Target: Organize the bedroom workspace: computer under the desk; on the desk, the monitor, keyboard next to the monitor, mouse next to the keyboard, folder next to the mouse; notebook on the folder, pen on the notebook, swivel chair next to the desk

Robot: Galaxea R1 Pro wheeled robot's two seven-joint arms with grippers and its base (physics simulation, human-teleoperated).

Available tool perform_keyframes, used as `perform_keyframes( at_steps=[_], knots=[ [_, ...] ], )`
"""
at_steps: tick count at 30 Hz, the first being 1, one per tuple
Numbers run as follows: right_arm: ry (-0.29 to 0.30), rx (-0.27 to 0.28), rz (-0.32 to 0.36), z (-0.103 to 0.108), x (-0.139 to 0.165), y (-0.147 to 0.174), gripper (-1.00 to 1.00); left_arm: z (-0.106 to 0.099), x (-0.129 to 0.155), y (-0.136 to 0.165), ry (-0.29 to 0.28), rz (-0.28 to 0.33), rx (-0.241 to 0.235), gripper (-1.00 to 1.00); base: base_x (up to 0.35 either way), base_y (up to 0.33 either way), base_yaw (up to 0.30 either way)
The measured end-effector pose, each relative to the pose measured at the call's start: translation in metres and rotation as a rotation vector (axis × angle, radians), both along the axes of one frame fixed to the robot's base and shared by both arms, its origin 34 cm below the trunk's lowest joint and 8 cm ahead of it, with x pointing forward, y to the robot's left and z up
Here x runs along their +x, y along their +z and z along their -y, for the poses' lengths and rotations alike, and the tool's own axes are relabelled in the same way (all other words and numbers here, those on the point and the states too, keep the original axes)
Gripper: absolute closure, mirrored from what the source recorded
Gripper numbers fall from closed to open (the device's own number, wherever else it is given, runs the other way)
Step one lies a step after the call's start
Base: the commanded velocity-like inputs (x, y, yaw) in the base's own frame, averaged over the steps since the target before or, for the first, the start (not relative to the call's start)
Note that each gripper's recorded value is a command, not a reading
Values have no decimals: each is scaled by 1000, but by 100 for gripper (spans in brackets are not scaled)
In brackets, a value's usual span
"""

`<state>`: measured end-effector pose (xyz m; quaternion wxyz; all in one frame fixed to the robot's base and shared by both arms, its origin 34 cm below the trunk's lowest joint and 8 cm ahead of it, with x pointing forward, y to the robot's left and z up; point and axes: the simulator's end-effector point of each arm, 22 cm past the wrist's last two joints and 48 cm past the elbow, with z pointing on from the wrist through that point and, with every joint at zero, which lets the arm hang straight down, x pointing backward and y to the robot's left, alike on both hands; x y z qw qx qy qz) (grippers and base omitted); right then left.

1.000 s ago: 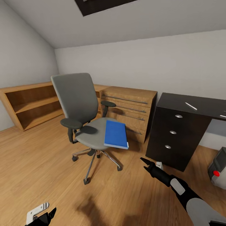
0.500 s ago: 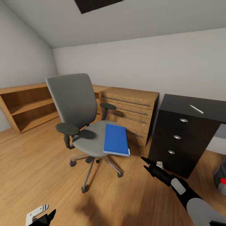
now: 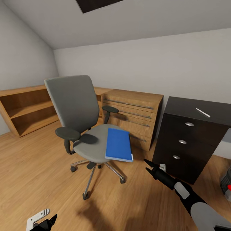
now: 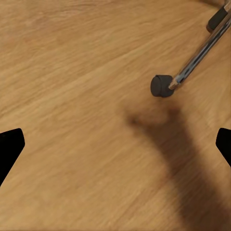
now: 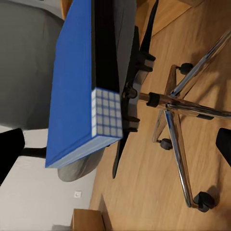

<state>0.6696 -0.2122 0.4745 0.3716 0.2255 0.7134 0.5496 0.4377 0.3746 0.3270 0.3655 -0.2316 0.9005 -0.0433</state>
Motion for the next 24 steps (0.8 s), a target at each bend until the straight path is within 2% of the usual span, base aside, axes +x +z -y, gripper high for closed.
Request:
perform_keyframes(
  at_steps=[17, 24],
  knots=[
    [13, 24, 28, -3, -1, 8, -100, 0, -1, -1, 1, -3, -1, -100, 4, 0, 0],
    [13, 24, 29, -3, -2, 8, -100, 0, -1, -1, 1, -2, -2, -100, 171, 0, 0]
  ],
)
